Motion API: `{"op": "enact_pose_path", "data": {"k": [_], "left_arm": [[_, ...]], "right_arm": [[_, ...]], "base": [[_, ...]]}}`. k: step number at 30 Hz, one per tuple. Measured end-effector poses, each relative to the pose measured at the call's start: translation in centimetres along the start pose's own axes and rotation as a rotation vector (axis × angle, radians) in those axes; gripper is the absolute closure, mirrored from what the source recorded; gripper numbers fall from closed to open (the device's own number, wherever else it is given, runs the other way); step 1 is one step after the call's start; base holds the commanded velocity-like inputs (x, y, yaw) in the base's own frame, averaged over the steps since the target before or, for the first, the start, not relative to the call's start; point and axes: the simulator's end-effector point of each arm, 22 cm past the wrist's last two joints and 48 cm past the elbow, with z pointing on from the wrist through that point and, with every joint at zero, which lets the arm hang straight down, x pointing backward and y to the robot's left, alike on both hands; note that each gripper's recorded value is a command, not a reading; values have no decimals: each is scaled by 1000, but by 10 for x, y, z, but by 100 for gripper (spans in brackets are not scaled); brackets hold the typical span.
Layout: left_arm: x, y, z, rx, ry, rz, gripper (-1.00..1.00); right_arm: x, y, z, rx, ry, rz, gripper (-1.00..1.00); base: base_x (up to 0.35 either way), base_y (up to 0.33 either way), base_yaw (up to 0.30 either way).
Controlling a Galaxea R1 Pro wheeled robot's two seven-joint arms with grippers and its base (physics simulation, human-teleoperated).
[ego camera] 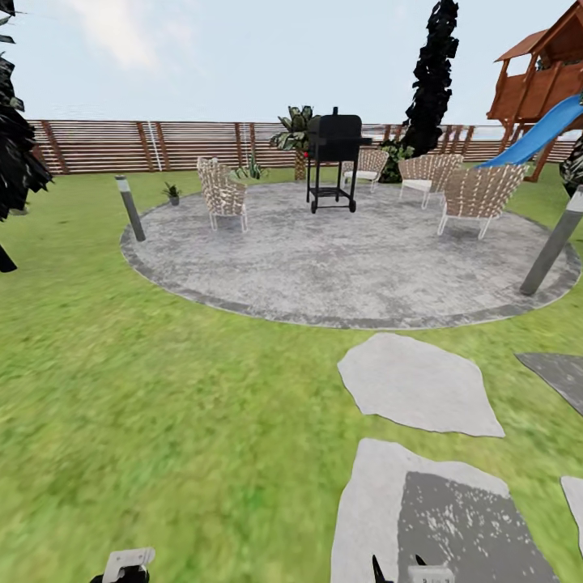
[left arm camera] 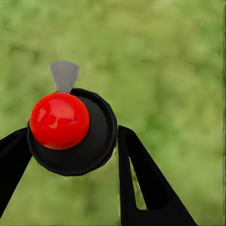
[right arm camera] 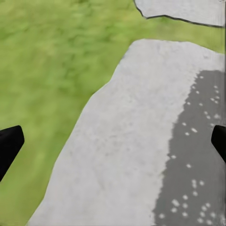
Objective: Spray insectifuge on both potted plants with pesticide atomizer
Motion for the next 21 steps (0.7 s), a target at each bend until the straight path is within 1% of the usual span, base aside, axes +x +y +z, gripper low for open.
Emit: {"op": "enact_pose_path", "data": {"k": [21], "left_arm": [[0,0,0,0,0,0,100]], "right_arm": [[0,0,0,-1,0,-1,-100]], "base": [[300,-198,0]]}}
